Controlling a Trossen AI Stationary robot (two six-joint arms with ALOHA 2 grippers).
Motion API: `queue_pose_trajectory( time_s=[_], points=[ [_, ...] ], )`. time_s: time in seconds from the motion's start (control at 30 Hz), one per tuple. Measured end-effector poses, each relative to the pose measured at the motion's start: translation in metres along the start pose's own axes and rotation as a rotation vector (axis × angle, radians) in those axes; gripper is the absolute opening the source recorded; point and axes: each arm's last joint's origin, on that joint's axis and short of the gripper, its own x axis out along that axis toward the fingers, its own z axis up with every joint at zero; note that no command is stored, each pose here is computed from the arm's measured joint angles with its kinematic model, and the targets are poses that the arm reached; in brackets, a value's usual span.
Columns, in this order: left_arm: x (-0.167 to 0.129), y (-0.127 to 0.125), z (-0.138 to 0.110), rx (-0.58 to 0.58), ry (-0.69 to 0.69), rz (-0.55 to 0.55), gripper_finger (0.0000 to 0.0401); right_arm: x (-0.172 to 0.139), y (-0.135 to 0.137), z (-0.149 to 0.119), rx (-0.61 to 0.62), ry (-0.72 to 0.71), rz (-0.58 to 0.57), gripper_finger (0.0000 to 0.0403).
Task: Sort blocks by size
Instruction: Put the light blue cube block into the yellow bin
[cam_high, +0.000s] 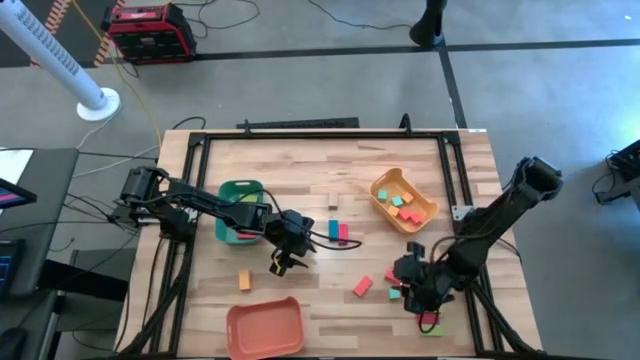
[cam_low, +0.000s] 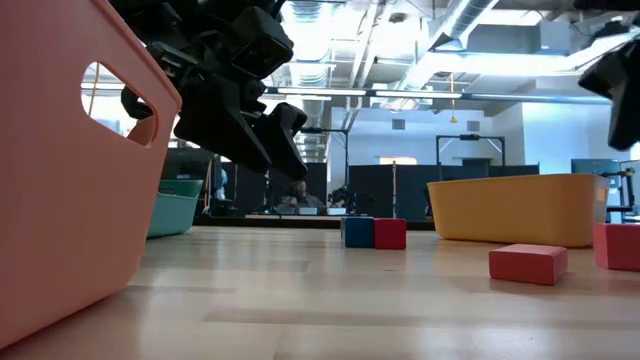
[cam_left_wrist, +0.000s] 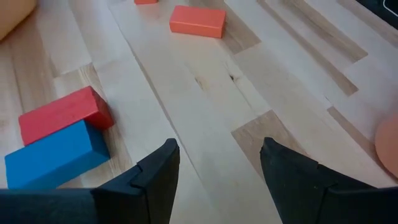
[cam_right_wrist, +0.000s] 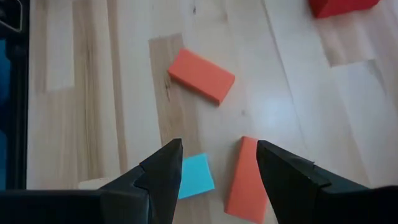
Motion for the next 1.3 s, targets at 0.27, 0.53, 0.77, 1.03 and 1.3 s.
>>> queue_pose_trajectory(
  time_s=[0.27,0.53,0.77,1.03,1.3],
  points=[
    [0.000,0.000,0.000,-0.010,0.003,-0.001,0.0212,0.024,0.011,-0.007,-0.074,0.061,0.023,0.0235],
    [0.000,0.000,0.000,-0.013,0.004,-0.001,0.0212,0.037,0.016,-0.011,-0.128,0.082,0.012,0.0235],
    [0.000,0.000,0.000,-0.012,0.004,-0.001,0.0212,0.049,0.018,-0.017,-0.147,0.137,-0.004,0.0235],
    [0.000,0.000,0.000,-0.012,0.004,-0.001,0.0212,0.061,0.021,-0.023,-0.168,0.205,-0.031,0.0234],
    [0.000,0.000,0.000,-0.012,0.004,-0.001,0.0212,0.061,0.021,-0.023,-0.187,0.252,-0.070,0.0190]
  ],
)
